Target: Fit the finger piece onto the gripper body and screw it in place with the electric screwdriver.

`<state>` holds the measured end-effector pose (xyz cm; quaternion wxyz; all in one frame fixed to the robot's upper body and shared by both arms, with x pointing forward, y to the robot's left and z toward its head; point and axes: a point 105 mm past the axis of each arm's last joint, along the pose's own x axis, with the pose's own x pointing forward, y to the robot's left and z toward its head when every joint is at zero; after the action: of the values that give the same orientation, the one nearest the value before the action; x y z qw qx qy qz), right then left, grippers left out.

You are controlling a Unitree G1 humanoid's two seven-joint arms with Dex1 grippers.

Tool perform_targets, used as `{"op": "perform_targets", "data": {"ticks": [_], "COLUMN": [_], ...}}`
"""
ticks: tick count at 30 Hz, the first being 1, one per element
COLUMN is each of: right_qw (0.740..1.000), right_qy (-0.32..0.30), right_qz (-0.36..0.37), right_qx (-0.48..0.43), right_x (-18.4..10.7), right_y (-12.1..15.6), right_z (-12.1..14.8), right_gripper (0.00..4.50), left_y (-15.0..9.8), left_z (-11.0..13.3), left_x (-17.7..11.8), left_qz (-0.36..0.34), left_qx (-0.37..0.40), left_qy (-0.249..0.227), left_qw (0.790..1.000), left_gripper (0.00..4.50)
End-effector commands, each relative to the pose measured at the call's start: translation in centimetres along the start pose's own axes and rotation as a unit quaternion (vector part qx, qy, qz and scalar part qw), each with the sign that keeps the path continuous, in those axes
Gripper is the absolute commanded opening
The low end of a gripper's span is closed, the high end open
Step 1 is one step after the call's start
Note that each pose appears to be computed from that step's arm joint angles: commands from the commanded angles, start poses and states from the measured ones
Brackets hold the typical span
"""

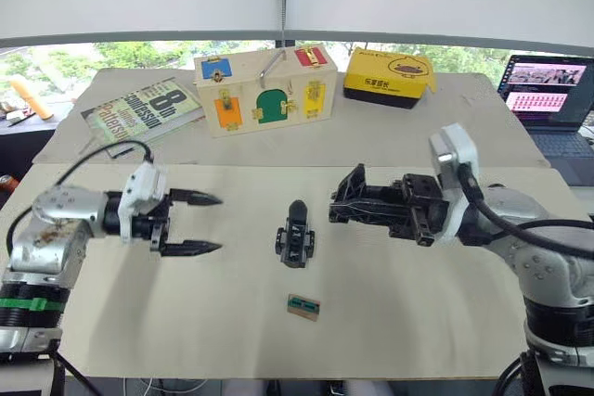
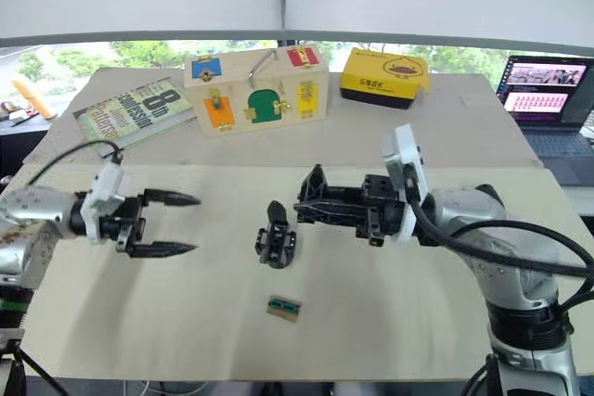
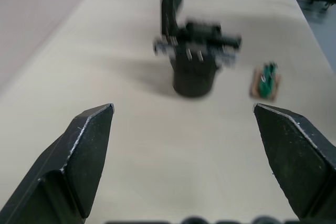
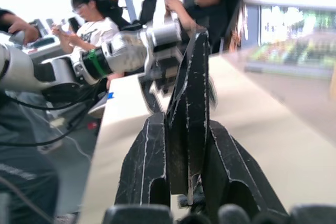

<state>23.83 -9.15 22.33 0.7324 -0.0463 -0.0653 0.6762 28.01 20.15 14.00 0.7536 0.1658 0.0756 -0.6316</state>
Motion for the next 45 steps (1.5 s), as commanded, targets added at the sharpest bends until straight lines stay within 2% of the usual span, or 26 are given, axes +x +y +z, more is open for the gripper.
{"op": "perform_targets", "data": {"ticks": [1,7,18,27,38,41,44,45], "right_qw": [0.998,0.998,0.997,0.997,0.997,0.998,0.998,0.998], "right_qy": [-0.008,0.014,0.013,0.011,0.015,0.017,0.018,0.019], "right_qz": [0.014,0.021,0.02,0.013,0.003,-0.001,-0.006,-0.008], "right_qx": [-0.053,-0.06,-0.075,-0.073,-0.07,-0.068,-0.066,-0.066], "right_x": [-0.3,-0.1,1.4,2.0,2.4,2.3,2.3,2.2], "right_y": [0.7,1.6,2.1,2.1,1.7,1.7,1.7,1.7], "right_z": [-0.2,-2.9,-3.2,-2.9,-3.4,-3.7,-3.8,-3.8], "right_gripper": [0.42,0.42,0.42,0.42,0.42,0.42,0.41,0.41], "left_y": [-0.6,-1.1,-0.6,-0.5,-1.0,-1.0,-1.3,-1.6], "left_z": [-0.8,-2.4,-3.5,-2.7,-3.0,-3.0,-3.1,-3.2], "left_x": [1.3,5.7,12.3,14.3,16.0,16.3,16.7,16.9], "left_qz": [-0.009,-0.028,-0.041,-0.066,-0.084,-0.089,-0.102,-0.108], "left_qx": [0.04,0.046,0.034,0.042,0.036,0.031,0.031,0.035], "left_qy": [-0.008,-0.045,-0.054,-0.069,-0.068,-0.069,-0.068,-0.063], "left_qw": [0.999,0.998,0.997,0.995,0.993,0.993,0.992,0.992], "left_gripper": [4.5,4.5,4.5,4.5,4.5,3.64,2.32,2.28]}}
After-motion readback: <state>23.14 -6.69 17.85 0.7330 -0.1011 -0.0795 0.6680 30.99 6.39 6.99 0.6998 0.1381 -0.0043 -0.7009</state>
